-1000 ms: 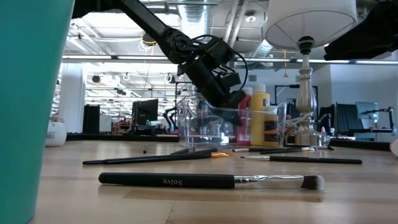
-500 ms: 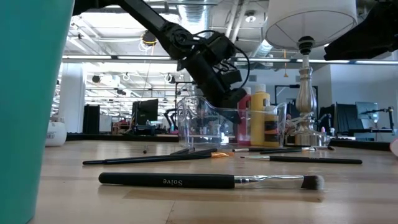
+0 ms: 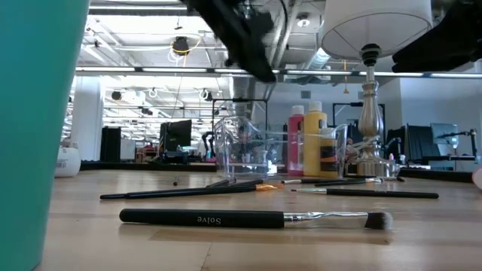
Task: Pick & Place Paint Supplies
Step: Put the silver paintbrush into the green cup
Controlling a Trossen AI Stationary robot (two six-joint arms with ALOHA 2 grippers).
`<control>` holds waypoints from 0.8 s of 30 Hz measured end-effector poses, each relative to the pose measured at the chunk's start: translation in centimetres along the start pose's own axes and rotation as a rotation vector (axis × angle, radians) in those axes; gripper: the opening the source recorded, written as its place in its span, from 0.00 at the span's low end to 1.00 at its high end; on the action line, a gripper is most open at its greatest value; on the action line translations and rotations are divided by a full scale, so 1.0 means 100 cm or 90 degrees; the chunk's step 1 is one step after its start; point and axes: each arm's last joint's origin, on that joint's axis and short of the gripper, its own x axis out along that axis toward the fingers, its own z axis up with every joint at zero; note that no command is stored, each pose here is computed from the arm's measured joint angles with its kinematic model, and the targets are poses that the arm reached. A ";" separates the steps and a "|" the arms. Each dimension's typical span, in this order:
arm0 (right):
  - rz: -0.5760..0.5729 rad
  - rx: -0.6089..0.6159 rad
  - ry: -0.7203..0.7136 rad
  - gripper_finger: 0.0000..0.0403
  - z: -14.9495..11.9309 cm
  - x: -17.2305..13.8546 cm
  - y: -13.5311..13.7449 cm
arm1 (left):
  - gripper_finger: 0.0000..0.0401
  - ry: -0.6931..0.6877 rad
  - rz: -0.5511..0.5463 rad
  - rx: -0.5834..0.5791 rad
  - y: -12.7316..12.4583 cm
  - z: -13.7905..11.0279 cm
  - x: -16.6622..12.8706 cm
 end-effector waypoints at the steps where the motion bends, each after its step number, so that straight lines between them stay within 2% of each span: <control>1: 0.001 0.003 -0.001 0.87 0.000 0.000 0.000 | 0.00 -0.007 -0.018 0.003 -0.003 -0.002 -0.009; 3: 0.002 0.007 -0.001 0.87 0.001 0.000 0.001 | 0.00 -0.044 -0.036 0.006 -0.010 -0.008 -0.026; 7: 0.002 0.012 -0.003 0.87 0.001 0.000 0.001 | 0.00 -0.138 -0.065 0.000 -0.021 -0.034 -0.051; 16: -0.023 0.093 -0.023 0.86 0.013 0.014 0.007 | 0.00 -0.476 -0.181 -0.061 -0.023 -0.097 -0.091; 20: -0.069 0.104 -0.029 0.86 0.020 0.027 0.003 | 0.00 -0.558 -0.219 -0.079 -0.022 -0.117 -0.099; 24: -0.122 0.165 -0.042 0.86 0.028 0.043 -0.003 | 0.00 -0.600 -0.256 -0.109 -0.021 -0.121 -0.105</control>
